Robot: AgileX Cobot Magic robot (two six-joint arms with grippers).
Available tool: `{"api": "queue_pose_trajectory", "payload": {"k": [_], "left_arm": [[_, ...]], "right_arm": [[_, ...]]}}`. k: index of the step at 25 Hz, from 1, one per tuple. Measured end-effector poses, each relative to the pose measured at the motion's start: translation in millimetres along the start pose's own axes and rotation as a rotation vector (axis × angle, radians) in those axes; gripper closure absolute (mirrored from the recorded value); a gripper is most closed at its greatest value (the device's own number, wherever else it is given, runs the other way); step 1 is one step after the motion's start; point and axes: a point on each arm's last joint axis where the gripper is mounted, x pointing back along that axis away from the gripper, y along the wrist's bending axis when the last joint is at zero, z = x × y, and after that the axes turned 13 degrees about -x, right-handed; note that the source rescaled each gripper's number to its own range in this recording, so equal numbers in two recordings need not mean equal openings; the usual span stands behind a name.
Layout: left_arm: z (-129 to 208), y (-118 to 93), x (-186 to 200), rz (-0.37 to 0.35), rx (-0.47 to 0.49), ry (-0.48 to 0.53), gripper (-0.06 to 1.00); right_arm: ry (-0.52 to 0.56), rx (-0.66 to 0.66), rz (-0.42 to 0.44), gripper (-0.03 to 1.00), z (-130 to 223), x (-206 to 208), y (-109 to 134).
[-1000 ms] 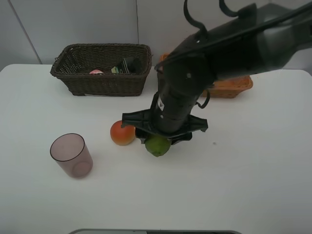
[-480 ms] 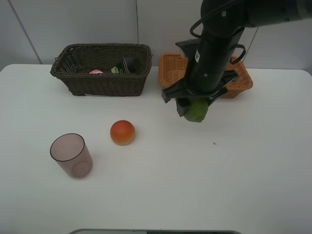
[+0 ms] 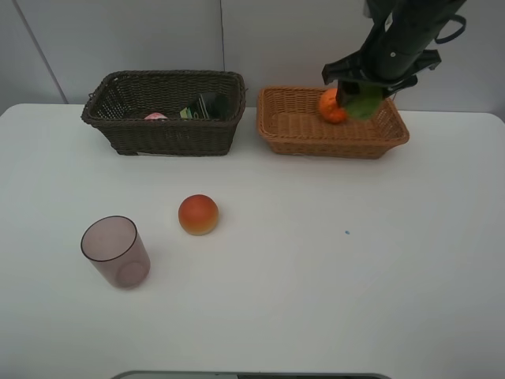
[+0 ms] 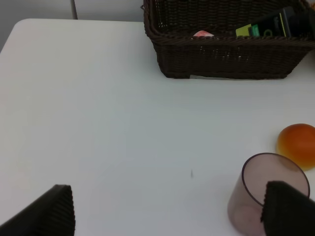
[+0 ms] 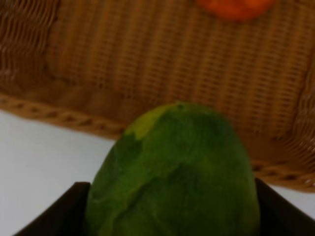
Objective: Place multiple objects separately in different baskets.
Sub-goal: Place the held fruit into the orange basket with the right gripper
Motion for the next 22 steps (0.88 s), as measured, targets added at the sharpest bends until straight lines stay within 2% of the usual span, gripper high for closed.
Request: {"api": "queue_pose_trajectory", "payload": {"k": [5,9,22], "left_arm": [[0,0,0,0.0,0.0,0.0,-0.04],[0,0,0,0.0,0.0,0.0,-0.04],[0,0,0,0.0,0.0,0.0,-0.04]], "right_arm": [[-0.074,-0.053,0.012,0.51,-17,-22,-27],[-0.096,-0.072,0.016,0.51,-21,-46,-40],[-0.142,-0.066,-0.035,0.51,-18,-109,-39]]}}
